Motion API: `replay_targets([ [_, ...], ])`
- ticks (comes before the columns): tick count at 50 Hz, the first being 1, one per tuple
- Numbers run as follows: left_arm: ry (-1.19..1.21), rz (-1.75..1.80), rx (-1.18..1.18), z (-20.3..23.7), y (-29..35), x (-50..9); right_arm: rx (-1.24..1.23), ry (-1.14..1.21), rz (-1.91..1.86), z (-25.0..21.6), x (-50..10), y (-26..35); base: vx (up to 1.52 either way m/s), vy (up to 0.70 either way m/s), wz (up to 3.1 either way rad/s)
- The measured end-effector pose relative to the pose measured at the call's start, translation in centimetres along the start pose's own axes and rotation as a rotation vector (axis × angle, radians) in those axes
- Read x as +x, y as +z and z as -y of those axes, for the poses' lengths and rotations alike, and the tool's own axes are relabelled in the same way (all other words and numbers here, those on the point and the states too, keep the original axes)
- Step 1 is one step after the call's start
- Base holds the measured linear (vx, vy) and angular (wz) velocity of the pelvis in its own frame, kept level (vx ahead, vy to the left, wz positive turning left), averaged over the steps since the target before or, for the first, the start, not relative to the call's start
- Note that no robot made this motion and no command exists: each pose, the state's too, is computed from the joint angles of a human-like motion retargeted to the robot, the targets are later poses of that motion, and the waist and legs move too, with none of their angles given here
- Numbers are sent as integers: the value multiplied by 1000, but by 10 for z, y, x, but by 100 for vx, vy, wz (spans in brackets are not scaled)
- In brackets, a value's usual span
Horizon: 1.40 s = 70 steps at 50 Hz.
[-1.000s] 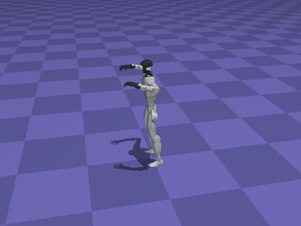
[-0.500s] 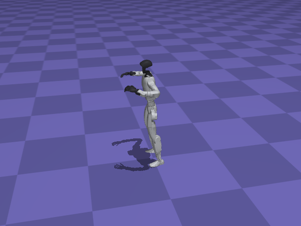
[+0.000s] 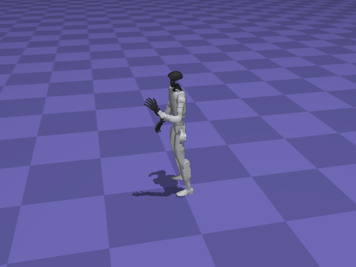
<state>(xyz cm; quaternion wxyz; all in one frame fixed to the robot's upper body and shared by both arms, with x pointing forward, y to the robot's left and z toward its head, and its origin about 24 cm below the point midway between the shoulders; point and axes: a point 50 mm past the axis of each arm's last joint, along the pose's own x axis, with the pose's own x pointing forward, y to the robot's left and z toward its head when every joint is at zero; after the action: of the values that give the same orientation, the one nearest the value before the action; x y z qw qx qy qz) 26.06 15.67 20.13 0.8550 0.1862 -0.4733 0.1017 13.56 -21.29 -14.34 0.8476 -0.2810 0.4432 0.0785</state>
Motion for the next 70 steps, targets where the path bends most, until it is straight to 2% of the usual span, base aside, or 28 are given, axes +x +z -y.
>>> replay_targets([
  [6,-454,-565,63,20,-88,-110,88,-42,49,4,-1,6,-3,1,-10],
  [11,-646,-1316,159,-8,-133,-257,117,-59,89,10,-1,14,-6,5,-24],
  [14,-554,-1761,192,-39,-119,-334,136,-62,48,9,1,11,-7,8,-33],
  [17,-349,-2027,211,-64,-94,-378,177,-85,10,10,3,11,-8,8,-33],
  [21,-46,-2120,159,-85,-74,-399,246,-118,-18,8,5,11,-9,3,-27],
  [25,197,-2090,108,-108,-81,-390,262,-128,-57,7,4,4,-8,0,1],
  [30,487,-1825,140,-148,-130,-315,236,-155,-114,11,2,-7,-5,-5,34],
  [33,639,-1477,62,-160,-159,-224,251,-183,-114,17,3,-3,-3,-10,43],
  [36,678,-1057,-61,-157,-156,-119,273,-214,-91,23,3,2,-2,-15,31],
  [41,516,-291,-211,-125,-66,40,286,-225,-2,28,6,23,-3,-22,7],
  [45,347,273,-241,-91,43,106,271,-187,79,28,9,44,-5,-26,-5],
  [50,335,888,-298,-54,170,112,251,-173,158,29,10,66,-6,-25,0],
  [55,397,1513,-367,-35,266,59,196,-142,197,26,9,69,-5,-19,4],
  [59,299,1891,-471,-25,305,15,168,-89,162,20,9,58,-2,-13,-5],
  [64,122,2026,-618,-13,320,-8,156,-85,66,15,8,35,0,-7,-14],
  [70,194,1996,-679,-11,324,-7,199,-109,-25,7,5,12,1,-4,-12],
])
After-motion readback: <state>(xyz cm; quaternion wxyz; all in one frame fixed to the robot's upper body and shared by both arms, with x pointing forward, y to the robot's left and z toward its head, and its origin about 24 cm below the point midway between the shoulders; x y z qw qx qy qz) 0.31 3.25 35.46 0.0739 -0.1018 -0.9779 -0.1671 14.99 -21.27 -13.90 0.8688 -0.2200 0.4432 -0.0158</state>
